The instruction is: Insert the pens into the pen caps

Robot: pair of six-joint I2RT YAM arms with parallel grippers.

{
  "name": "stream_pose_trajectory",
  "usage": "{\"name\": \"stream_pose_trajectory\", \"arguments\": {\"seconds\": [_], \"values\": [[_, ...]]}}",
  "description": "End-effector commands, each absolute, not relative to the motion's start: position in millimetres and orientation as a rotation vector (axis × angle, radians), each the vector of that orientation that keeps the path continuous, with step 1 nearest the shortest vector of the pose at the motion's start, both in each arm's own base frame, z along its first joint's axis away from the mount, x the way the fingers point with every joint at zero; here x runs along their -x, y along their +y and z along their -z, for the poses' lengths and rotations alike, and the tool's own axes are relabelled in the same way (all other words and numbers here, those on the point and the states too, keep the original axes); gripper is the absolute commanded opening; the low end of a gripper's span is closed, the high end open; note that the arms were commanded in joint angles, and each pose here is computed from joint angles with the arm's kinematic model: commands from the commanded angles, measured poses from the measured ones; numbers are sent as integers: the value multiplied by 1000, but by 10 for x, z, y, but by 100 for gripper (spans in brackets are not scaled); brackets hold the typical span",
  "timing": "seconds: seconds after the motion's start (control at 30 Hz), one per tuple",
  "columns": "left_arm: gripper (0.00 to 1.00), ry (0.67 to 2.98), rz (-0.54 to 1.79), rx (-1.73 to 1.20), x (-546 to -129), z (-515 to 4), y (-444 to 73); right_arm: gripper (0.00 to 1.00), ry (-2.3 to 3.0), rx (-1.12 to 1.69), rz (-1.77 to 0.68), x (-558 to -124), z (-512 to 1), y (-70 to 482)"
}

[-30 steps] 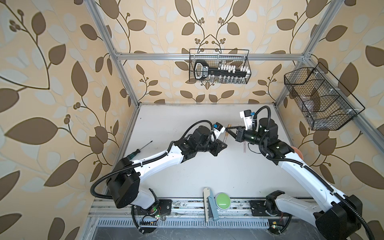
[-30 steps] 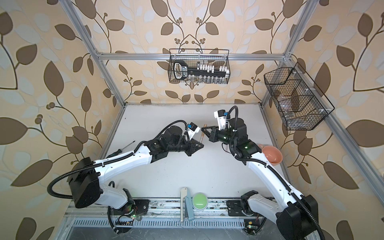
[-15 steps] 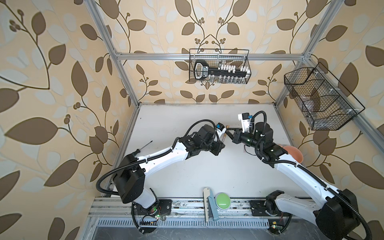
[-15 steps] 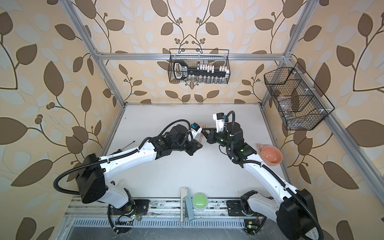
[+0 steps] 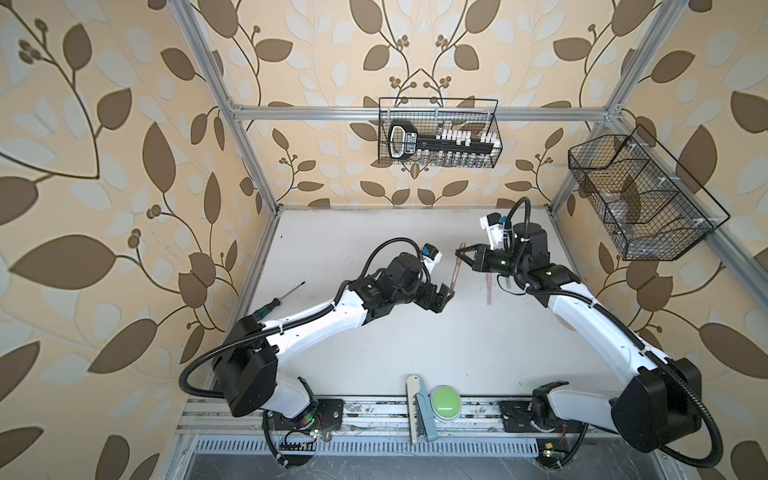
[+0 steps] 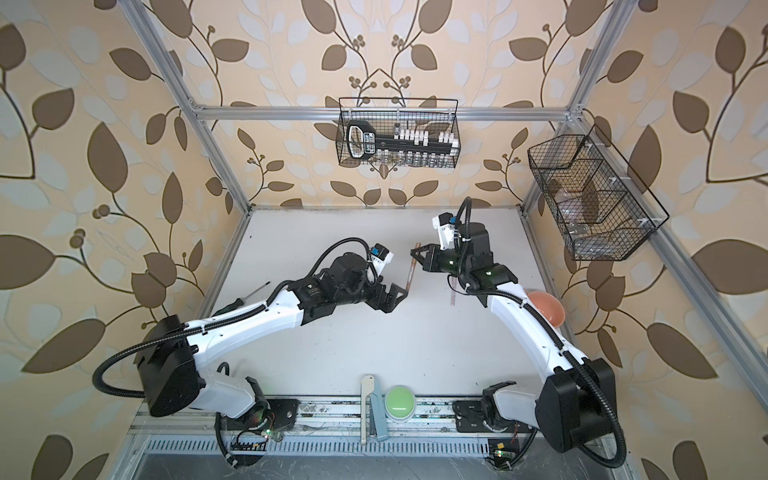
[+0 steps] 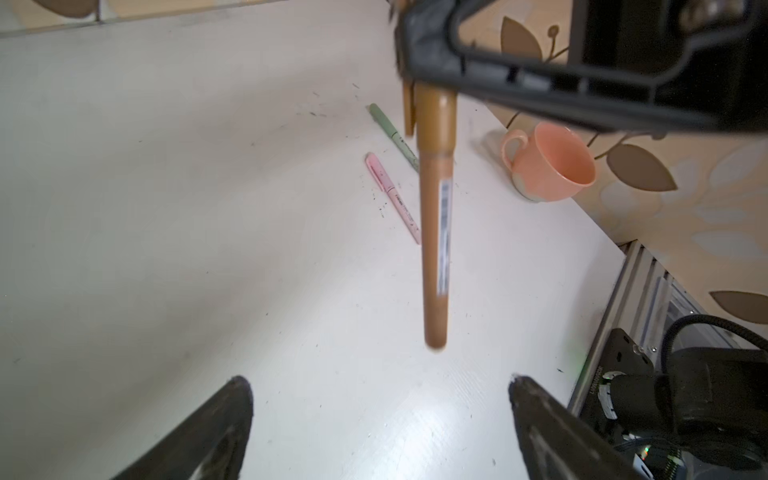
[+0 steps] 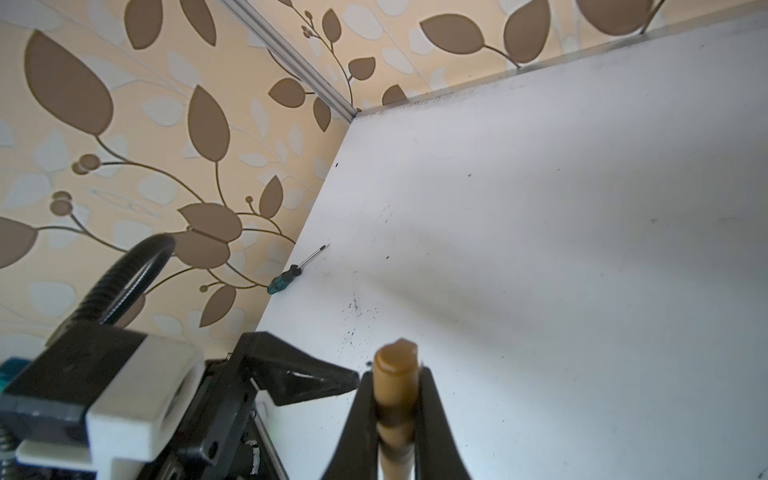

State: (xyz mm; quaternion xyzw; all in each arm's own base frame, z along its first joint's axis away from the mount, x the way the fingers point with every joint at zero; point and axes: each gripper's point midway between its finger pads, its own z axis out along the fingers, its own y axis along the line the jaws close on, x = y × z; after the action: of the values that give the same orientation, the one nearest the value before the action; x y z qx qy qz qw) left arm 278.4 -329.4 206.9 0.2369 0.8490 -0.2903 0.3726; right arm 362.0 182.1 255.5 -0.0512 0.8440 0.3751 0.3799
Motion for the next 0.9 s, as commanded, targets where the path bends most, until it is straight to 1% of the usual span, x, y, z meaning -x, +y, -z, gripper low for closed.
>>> {"name": "stream_pose_trajectory", "arguments": {"seconds": [0.0,0.17,0.4,0.47,0.57,0.67,0.8,0.87], "values": [[99,2178,543,-425,-2867,-2185,-2814,0,2283,164,-874,-3649,-2289,1735],[99,2171,256,-217,-2902,-2219,-2094,0,2443,95,-771,-3872,-1676,1534],[99,2176,-13,-46,-2890,-2153,-1424,0,2659,88,-702,-4055,-929,1426],[99,2148,-52,15,-2887,-2109,-1275,0,2698,72,-664,-4110,-772,1384],[99,2136,-51,105,-2892,-2003,-1082,0,2737,44,-599,-4200,-580,1300],[99,2147,-51,176,-2889,-1918,-914,0,2760,13,-596,-4244,-430,1237],[99,2141,-84,198,-2874,-1885,-807,0,2790,-1,-561,-4264,-311,1168],[99,2135,-99,210,-2872,-1885,-770,2,2805,-6,-560,-4271,-248,1148]]}}
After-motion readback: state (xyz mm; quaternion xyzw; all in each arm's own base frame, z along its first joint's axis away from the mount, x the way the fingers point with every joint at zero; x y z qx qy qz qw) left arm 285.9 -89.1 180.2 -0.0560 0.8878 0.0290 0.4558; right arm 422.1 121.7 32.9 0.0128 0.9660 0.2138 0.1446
